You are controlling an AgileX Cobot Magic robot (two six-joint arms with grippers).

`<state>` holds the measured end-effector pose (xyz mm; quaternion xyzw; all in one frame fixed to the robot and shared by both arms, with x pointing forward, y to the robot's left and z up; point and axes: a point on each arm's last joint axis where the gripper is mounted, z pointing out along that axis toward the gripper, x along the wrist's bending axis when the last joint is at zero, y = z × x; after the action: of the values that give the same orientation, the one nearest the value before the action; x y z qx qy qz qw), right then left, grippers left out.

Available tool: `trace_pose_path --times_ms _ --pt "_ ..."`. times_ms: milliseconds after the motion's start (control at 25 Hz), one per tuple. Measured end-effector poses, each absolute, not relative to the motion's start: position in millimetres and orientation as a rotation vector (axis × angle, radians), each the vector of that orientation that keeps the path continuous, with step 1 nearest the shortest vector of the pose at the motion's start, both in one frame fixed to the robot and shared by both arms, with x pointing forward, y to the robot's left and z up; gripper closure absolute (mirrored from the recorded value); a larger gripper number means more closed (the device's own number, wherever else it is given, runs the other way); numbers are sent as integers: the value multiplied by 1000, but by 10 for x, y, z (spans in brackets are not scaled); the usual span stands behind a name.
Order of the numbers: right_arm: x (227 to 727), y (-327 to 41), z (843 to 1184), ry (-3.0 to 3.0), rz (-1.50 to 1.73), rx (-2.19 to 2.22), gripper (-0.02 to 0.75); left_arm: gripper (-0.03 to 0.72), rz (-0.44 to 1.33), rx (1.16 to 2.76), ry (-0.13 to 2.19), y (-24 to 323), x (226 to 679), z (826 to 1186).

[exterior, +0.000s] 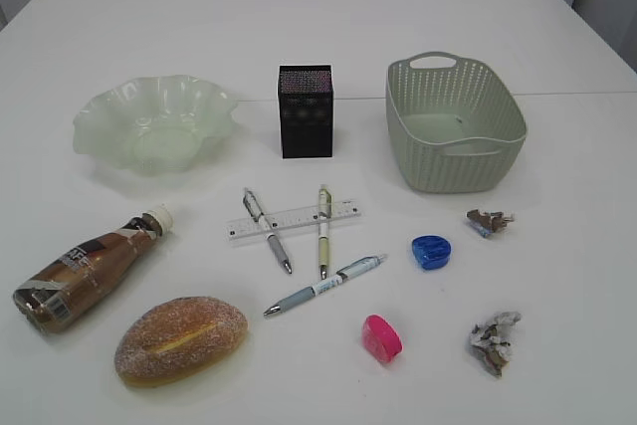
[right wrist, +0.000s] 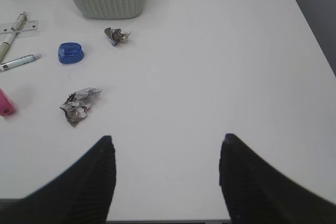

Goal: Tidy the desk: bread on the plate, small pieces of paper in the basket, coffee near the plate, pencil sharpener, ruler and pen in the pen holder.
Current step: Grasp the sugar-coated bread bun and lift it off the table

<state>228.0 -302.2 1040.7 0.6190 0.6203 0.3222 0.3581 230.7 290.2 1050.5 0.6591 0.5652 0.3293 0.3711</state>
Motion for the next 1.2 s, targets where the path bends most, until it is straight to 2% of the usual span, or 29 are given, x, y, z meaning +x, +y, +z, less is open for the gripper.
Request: trace_pose_path --times_ms 1040,1200 --pt "2280 -3022 10407 1601 831 1597 248 190 833 1699 1456 2901 2311 10505" --pt "2281 -3010 10407 1606 846 1600 248 190 778 1741 1483 2888 2301 10627"
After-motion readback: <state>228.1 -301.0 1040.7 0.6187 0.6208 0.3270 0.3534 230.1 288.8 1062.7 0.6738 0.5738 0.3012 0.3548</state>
